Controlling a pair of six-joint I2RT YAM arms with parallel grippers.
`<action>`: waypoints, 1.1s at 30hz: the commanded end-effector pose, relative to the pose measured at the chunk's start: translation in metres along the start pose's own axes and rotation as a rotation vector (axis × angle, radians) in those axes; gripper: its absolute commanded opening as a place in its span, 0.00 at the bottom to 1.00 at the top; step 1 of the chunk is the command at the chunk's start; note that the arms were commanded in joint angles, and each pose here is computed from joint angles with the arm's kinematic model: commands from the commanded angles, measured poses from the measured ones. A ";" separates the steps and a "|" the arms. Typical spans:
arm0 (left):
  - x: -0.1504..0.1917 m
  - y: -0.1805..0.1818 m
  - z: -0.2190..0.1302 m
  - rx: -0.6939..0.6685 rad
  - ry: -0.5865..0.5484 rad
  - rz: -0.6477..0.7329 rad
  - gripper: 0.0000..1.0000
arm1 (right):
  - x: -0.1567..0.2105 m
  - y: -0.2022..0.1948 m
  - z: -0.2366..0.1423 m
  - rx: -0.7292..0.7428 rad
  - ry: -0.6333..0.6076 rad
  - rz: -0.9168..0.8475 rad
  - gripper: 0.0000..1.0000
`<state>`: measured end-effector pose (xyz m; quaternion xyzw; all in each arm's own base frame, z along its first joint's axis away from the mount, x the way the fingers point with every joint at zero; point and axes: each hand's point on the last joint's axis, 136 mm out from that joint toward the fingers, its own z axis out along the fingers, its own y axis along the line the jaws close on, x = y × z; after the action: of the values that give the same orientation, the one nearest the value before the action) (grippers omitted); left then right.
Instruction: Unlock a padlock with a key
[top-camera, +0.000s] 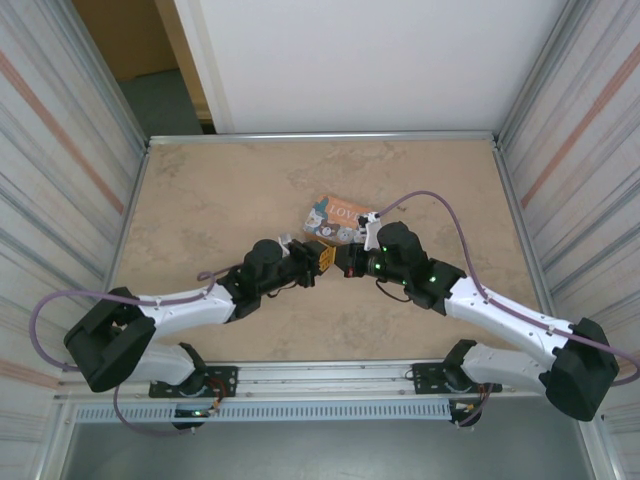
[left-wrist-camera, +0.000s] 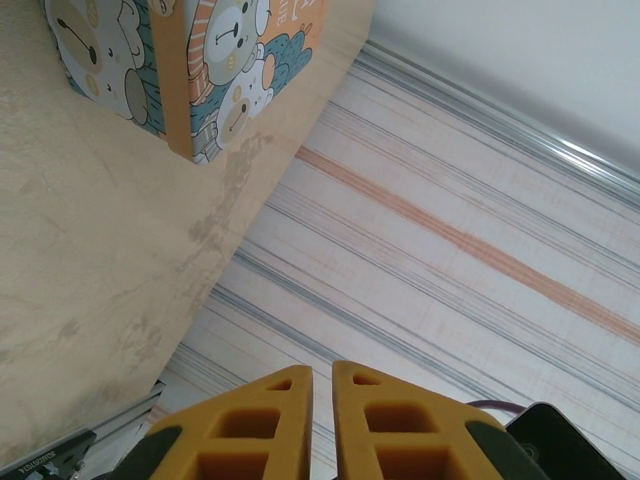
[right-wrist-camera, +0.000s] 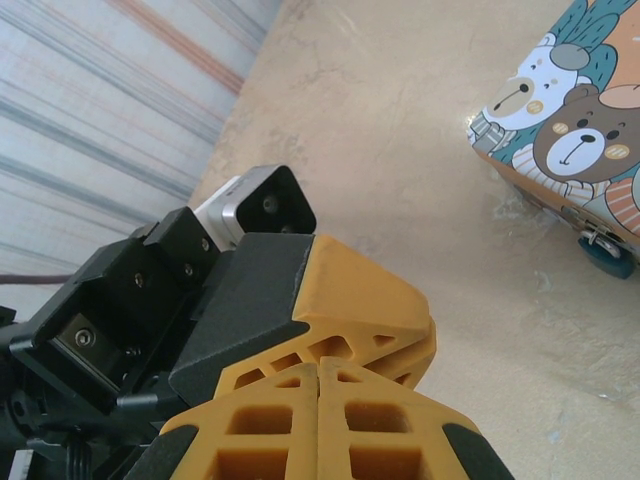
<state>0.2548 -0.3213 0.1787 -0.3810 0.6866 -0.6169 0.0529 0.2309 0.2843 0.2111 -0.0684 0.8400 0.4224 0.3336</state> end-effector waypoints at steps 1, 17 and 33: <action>0.000 -0.001 -0.005 0.006 -0.016 0.010 0.11 | -0.012 0.009 -0.009 -0.014 -0.045 -0.001 0.00; -0.016 -0.045 -0.039 0.012 -0.221 0.568 0.00 | -0.031 0.005 -0.034 -0.065 -0.113 0.055 0.32; 0.042 -0.118 -0.069 0.359 -0.153 1.159 0.00 | -0.045 0.060 -0.032 -0.376 -0.110 0.077 0.49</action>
<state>0.2480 -0.2860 0.2850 -0.0149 0.7060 -0.5490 0.4471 0.2304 0.2797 0.2724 -0.0577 0.7503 0.5626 0.3423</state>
